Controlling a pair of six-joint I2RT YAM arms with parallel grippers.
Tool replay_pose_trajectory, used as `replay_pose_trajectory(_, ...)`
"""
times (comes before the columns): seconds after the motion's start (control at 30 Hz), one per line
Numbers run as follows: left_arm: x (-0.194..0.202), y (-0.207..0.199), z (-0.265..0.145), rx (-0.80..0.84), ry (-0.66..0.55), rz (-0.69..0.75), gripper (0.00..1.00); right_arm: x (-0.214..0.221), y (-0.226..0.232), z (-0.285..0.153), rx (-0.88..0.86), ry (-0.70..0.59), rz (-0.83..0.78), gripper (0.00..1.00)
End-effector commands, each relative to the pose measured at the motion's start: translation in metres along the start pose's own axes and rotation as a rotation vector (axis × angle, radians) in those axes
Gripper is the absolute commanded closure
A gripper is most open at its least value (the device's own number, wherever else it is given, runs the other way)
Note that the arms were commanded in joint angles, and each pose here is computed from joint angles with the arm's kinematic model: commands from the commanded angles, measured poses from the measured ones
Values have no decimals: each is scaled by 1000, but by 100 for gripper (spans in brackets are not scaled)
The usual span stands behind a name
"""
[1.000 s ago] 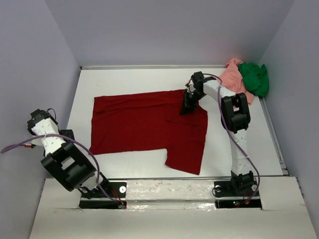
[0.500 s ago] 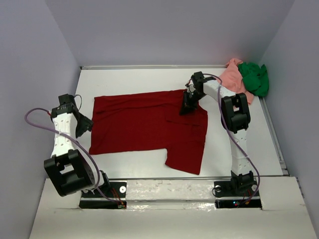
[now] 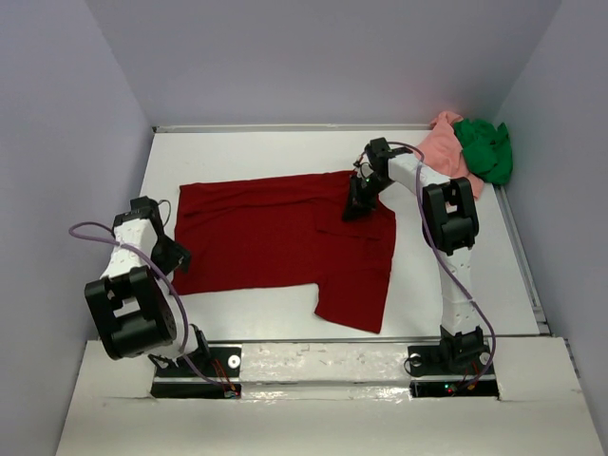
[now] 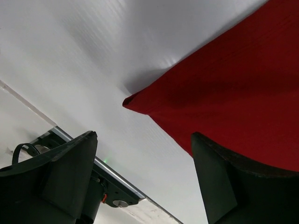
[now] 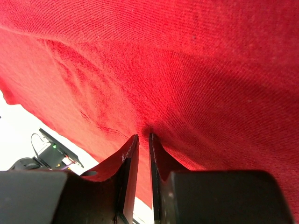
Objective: Fold and stack the t-shirts
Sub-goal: Grap the side of the flattened tshirt closest away from the robot with both arms
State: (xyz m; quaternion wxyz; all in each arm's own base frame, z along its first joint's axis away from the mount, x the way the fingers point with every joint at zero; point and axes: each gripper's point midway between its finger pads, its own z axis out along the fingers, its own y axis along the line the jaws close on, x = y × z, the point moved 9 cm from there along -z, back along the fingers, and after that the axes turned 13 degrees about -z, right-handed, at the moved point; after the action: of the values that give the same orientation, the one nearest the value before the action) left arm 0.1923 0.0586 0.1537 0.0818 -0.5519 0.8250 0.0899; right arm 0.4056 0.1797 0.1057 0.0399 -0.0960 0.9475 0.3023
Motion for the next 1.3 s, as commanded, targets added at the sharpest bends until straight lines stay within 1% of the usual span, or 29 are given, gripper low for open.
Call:
replay_pose_trajectory(0.0,11,6,9,-44,45,-21,9,-5,14,-25,-10,-68,-43,80)
replay_pose_trajectory(0.2,24,9,24,-56,104,-37,10,-1,13,-21,-21,-56,-35,80)
replay_pose_trajectory(0.3,25,9,29,-71,107,-49,11,0,12,-20,-27,-52,-33,80)
replay_pose_trajectory(0.4,24,8,30,-75,99,-62,14,1,12,-20,-28,-50,-31,80)
replay_pose_trajectory(0.57,19,1,33,-73,79,-95,27,0,12,-19,-36,-46,-30,80)
replay_pose_trajectory(0.67,15,-3,34,-62,69,-106,31,1,12,-19,-38,-45,-31,80)
replay_pose_trajectory(0.7,15,-4,35,-60,69,-107,34,1,12,-18,-36,-44,-29,79)
replay_pose_trajectory(0.77,15,-6,37,-68,79,-108,37,1,11,-18,-33,-44,-28,79)
replay_pose_trajectory(0.8,15,-6,38,-69,80,-108,42,1,12,-19,-35,-45,-29,79)
replay_pose_trajectory(0.83,14,-7,39,-70,82,-109,44,1,12,-19,-33,-45,-29,79)
replay_pose_trajectory(0.97,12,-9,41,-92,82,-108,47,0,9,-23,-29,-54,-26,79)
replay_pose_trajectory(1.0,11,-9,41,-96,79,-110,51,0,9,-23,-28,-56,-26,79)
replay_pose_trajectory(1.03,11,-10,41,-98,78,-113,53,0,9,-23,-28,-55,-26,79)
replay_pose_trajectory(1.1,10,-11,43,-99,88,-116,64,0,9,-23,-28,-55,-26,79)
replay_pose_trajectory(1.17,12,-12,46,-107,103,-120,71,0,9,-23,-29,-54,-26,79)
replay_pose_trajectory(1.2,13,-13,47,-101,110,-120,78,0,9,-23,-31,-54,-26,79)
replay_pose_trajectory(1.23,13,-13,48,-101,116,-122,83,0,9,-23,-31,-54,-27,79)
replay_pose_trajectory(1.27,14,-13,50,-103,119,-127,92,0,9,-23,-29,-56,-29,79)
